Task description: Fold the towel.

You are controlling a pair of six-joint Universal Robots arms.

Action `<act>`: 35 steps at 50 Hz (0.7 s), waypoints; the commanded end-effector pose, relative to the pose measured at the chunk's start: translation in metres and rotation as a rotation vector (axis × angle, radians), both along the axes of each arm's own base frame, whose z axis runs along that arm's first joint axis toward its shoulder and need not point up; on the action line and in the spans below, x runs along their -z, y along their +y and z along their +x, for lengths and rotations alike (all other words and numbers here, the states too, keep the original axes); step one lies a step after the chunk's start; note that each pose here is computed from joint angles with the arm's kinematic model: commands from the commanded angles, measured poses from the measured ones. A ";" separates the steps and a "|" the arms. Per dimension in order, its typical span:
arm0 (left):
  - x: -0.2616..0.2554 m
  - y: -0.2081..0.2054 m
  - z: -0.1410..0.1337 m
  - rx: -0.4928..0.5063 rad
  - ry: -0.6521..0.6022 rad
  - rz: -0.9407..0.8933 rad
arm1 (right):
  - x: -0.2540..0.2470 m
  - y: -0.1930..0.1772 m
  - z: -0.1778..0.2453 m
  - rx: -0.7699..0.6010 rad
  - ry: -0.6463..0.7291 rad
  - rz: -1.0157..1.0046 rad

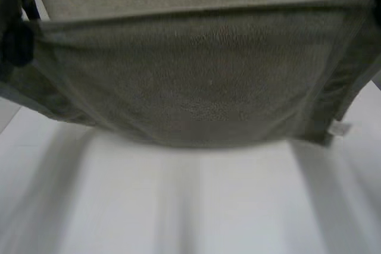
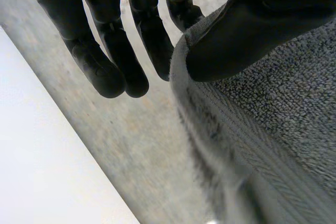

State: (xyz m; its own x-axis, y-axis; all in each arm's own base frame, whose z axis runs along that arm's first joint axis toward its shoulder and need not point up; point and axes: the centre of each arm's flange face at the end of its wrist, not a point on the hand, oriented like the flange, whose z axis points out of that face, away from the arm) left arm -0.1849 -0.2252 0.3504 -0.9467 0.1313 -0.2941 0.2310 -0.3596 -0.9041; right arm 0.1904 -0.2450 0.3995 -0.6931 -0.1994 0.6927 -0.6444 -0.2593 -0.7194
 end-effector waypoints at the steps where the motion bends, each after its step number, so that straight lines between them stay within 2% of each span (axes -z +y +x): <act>1: 0.002 -0.025 -0.005 0.000 -0.034 0.058 | 0.036 -0.030 0.005 -0.023 0.067 0.231; 2: 0.023 -0.045 -0.009 -0.006 -0.072 0.123 | 0.055 -0.039 0.008 -0.029 0.098 0.294; 3: 0.023 -0.045 -0.009 -0.006 -0.072 0.124 | 0.055 -0.039 0.008 -0.029 0.098 0.295; 5: 0.054 -0.071 -0.017 -0.009 -0.152 0.209 | 0.086 -0.055 0.013 -0.031 0.156 0.375; 6: 0.054 -0.071 -0.017 -0.009 -0.152 0.209 | 0.087 -0.056 0.013 -0.031 0.156 0.376; 10: 0.095 -0.106 -0.039 0.009 -0.289 0.269 | 0.125 -0.083 0.027 -0.055 0.195 0.448; 11: 0.102 -0.114 -0.051 0.027 -0.336 0.257 | 0.133 -0.096 0.033 -0.046 0.195 0.441; 14: 0.103 -0.124 -0.059 0.031 -0.367 0.234 | 0.135 -0.108 0.037 -0.029 0.190 0.415; 16: 0.089 -0.143 -0.068 0.015 -0.388 0.150 | 0.118 -0.134 0.045 0.027 0.150 0.267; 17: 0.089 -0.143 -0.068 0.015 -0.388 0.149 | 0.118 -0.134 0.045 0.027 0.150 0.266; 19: 0.048 -0.153 -0.076 0.007 -0.336 0.019 | 0.079 -0.155 0.051 0.068 0.060 0.037; 20: 0.048 -0.153 -0.076 0.007 -0.336 0.018 | 0.079 -0.155 0.051 0.068 0.059 0.035; 21: 0.022 -0.156 -0.078 0.002 -0.291 -0.060 | 0.062 -0.162 0.053 0.074 0.003 -0.073; 22: 0.022 -0.156 -0.078 0.002 -0.290 -0.061 | 0.048 -0.164 0.056 0.064 -0.061 -0.159; 23: -0.004 -0.157 -0.079 -0.001 -0.232 -0.141 | 0.048 -0.164 0.056 0.064 -0.062 -0.160; 24: -0.030 -0.156 -0.079 0.006 -0.163 -0.218 | 0.026 -0.161 0.058 0.050 -0.126 -0.253; 25: -0.030 -0.156 -0.079 0.006 -0.163 -0.219 | 0.026 -0.161 0.058 0.050 -0.127 -0.254; 27: -0.073 -0.148 -0.073 0.024 -0.036 -0.331 | -0.022 -0.139 0.053 0.029 -0.232 -0.405; 30: -0.085 -0.144 -0.071 0.042 0.013 -0.353 | -0.036 -0.123 0.048 0.012 -0.251 -0.423; 33: -0.087 -0.142 -0.067 0.079 0.086 -0.329 | -0.022 -0.121 0.051 -0.018 -0.233 -0.372; 35: -0.062 -0.144 -0.067 0.097 0.094 -0.228 | -0.010 -0.122 0.052 -0.028 -0.220 -0.330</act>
